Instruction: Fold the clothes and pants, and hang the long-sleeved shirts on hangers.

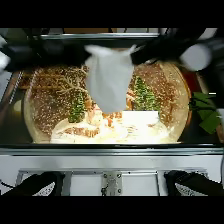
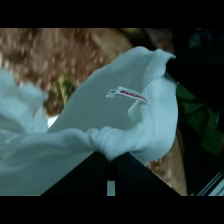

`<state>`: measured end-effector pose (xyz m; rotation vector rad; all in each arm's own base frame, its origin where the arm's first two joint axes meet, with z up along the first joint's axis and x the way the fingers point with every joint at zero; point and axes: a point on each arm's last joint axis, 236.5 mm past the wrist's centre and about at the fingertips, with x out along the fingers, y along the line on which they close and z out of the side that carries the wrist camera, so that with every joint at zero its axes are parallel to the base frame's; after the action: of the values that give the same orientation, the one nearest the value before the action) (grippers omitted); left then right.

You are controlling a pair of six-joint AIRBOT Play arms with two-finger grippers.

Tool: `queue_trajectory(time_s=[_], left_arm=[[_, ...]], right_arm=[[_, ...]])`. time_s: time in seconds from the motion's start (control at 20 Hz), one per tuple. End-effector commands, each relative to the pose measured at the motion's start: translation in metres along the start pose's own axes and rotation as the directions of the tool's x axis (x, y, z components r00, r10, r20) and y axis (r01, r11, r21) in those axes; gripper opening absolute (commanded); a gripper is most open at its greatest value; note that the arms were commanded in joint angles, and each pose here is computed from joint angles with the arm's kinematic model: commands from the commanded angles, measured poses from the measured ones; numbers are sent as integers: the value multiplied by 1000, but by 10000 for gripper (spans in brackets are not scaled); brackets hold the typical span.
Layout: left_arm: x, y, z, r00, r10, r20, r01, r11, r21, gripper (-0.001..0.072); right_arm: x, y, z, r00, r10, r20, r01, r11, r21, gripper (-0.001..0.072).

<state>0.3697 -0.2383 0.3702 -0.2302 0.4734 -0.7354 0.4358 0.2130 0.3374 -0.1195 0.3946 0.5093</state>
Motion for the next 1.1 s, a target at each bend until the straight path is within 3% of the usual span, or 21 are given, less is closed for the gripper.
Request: queue_trajectory(time_s=[0.0,0.2,0.35,0.5,0.65,0.8,1.0,1.05], left_arm=[[-78,-83,86,960,-133,248,89,980,180,17],[-55,-54,50,979,-58,195,35,992,119,17],[-26,-1,-43,997,41,-72,-43,999,-23,17],[-17,39,-164,920,75,-384,-143,978,-154,17],[-24,39,-286,794,4,-608,-192,951,-244,17],[-31,8,-374,693,-132,-709,-160,930,-330,18],[-26,1,-407,686,-142,-714,-167,924,-345,18],[-23,4,-402,702,-133,-700,-177,919,-351,131]], right_arm=[[-116,12,85,971,5,240,-9,1000,16,16],[-129,18,62,984,17,175,-30,997,68,16],[-98,22,-23,990,40,-135,-26,994,108,16],[-77,30,-135,869,77,-488,-1,988,155,16],[-67,52,-231,710,119,-694,18,982,186,16],[-60,79,-296,602,142,-786,14,982,188,16],[-49,99,-326,587,154,-795,15,979,201,16],[-49,100,-326,586,155,-795,16,979,203,16]])
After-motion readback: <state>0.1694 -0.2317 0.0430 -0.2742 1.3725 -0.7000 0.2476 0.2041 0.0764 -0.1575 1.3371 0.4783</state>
